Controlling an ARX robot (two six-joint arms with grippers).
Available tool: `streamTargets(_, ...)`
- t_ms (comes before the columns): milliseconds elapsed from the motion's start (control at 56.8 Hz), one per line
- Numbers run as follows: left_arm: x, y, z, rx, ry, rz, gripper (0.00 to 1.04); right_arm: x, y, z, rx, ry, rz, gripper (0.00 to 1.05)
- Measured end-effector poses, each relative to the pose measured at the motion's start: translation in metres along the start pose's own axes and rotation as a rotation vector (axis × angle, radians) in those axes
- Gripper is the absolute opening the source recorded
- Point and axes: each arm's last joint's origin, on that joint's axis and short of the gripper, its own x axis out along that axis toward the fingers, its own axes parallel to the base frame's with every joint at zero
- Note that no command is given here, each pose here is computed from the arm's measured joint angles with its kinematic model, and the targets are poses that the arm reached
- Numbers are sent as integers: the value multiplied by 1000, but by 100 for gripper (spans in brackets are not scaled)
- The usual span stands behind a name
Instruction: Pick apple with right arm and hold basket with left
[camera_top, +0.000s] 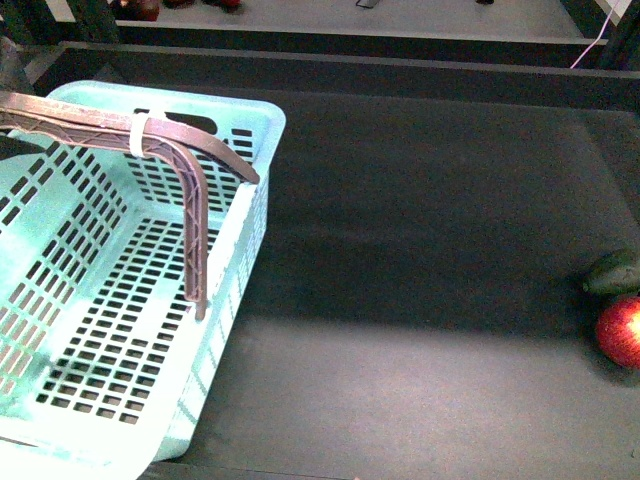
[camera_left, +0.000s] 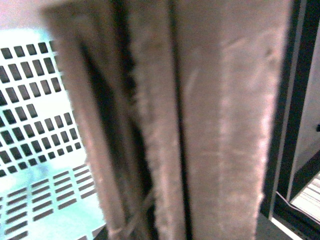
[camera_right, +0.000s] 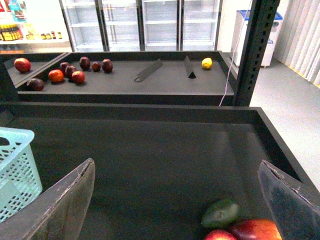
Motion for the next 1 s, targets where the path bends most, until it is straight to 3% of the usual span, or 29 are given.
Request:
streamTargets(335, -31, -13, -18, 180, 22, -82, 16, 0, 0, 0, 0, 0, 0, 96)
streamTargets(563, -73, -31, -49, 318, 76, -160, 16, 0, 0, 0, 0, 0, 0, 96)
streamTargets(1004, -122, -65, -157, 574, 289, -288, 16, 0, 0, 0, 0, 0, 0, 96)
